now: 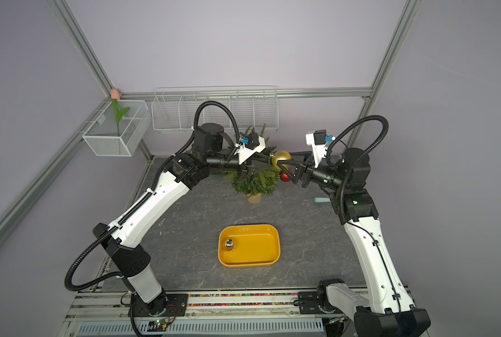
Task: Decorate the small christmas tree with ornaments
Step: Hang an ornament on the christmas tree.
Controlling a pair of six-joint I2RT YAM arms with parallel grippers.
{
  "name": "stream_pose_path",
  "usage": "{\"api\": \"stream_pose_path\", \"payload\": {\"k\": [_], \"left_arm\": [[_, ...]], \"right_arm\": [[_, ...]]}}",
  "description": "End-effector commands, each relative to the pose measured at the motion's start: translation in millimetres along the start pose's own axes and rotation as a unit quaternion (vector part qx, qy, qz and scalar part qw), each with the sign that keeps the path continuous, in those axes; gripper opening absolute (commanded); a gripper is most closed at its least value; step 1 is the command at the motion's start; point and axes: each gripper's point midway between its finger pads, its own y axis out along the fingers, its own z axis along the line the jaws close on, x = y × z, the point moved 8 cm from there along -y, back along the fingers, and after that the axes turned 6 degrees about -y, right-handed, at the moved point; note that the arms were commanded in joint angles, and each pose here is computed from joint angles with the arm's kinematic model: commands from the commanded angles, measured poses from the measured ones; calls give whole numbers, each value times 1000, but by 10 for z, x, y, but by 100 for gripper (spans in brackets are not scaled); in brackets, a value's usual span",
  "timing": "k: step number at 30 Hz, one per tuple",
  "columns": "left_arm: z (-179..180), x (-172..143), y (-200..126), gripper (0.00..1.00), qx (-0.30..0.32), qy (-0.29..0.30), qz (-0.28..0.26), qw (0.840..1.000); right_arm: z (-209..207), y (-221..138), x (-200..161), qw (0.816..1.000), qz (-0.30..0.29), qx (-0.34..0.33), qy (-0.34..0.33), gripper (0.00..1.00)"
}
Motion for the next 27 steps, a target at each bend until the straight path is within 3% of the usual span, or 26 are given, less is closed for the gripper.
{"api": "stream_pose_path", "payload": {"k": [1, 5, 15, 20, 27], "left_arm": [[7, 69, -26, 25, 5, 3, -6, 1000], [26, 81, -15, 15, 8, 1, -3, 1000], [117, -28, 2, 2, 56, 17, 41, 997], [68, -185, 112, 0, 92, 84, 105, 987], [111, -323, 288, 0, 106, 108, 163, 975]], "right_arm": [[46, -43, 4, 1000, -2, 0, -12, 44], [54, -58, -21, 1000, 3, -3, -12, 44], [-41, -80, -177, 998, 36, -52, 2, 42], [-127, -73, -294, 995, 59, -78, 18, 41], [-196, -57, -445, 993, 80, -86, 30, 41]]}}
